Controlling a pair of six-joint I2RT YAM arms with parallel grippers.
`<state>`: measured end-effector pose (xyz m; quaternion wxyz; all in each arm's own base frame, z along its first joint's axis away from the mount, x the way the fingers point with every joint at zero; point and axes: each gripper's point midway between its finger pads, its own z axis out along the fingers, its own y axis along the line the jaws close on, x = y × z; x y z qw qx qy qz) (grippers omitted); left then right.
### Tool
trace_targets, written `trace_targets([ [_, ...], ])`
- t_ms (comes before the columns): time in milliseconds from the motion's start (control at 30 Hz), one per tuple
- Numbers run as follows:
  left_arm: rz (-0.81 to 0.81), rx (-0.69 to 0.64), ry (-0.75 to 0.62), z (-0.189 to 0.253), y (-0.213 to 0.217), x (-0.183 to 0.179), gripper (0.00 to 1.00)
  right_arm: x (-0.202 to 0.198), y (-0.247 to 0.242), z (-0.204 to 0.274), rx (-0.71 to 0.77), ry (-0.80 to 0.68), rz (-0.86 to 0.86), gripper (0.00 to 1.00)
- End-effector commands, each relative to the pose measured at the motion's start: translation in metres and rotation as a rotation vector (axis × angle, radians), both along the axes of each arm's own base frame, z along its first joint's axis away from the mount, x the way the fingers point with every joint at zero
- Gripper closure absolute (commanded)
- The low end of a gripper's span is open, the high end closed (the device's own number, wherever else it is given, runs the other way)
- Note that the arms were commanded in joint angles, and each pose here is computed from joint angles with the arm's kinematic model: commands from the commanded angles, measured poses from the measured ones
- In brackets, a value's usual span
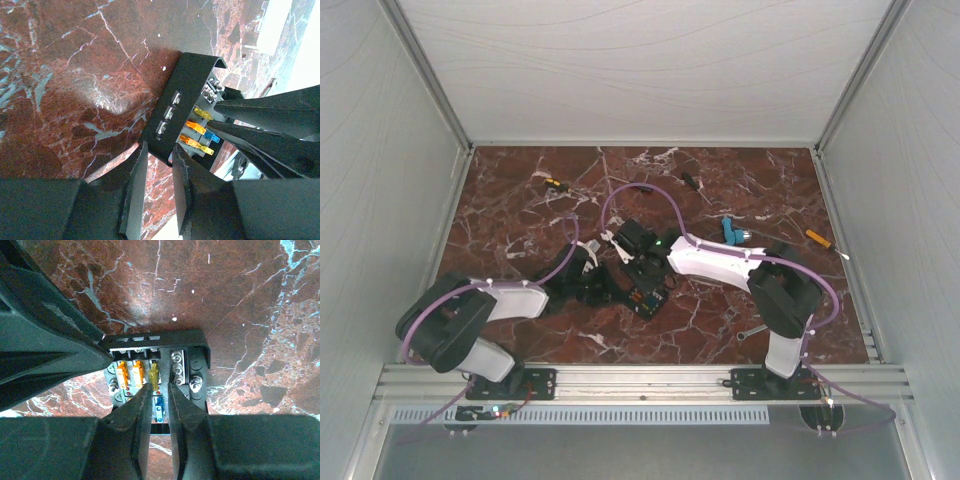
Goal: Snap on the fuse box
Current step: Install the fuse at the fuse box base.
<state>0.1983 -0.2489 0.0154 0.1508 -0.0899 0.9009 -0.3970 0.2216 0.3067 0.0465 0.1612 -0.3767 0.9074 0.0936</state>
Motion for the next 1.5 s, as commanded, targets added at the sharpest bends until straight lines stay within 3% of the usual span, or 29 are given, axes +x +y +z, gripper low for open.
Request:
trace_targets([
  [0, -0.022, -0.028, -0.035, 0.01, -0.01, 0.007, 0.76, 0.011, 0.014, 0.017, 0.076, -0.039, 0.008, 0.82],
  [600, -0.036, -0.039, -0.05, 0.014, -0.013, 0.009, 0.76, 0.023, 0.019, 0.006, 0.141, -0.024, -0.037, 0.83],
  [1033, -0.037, -0.041, -0.048, 0.013, -0.013, 0.009, 0.76, 0.017, 0.006, -0.005, 0.067, -0.001, -0.041, 1.0],
  [1467, -0.032, -0.027, -0.058, 0.013, -0.011, 0.01, 0.76, -0.009, -0.037, -0.083, -0.227, 0.115, -0.04, 1.0],
])
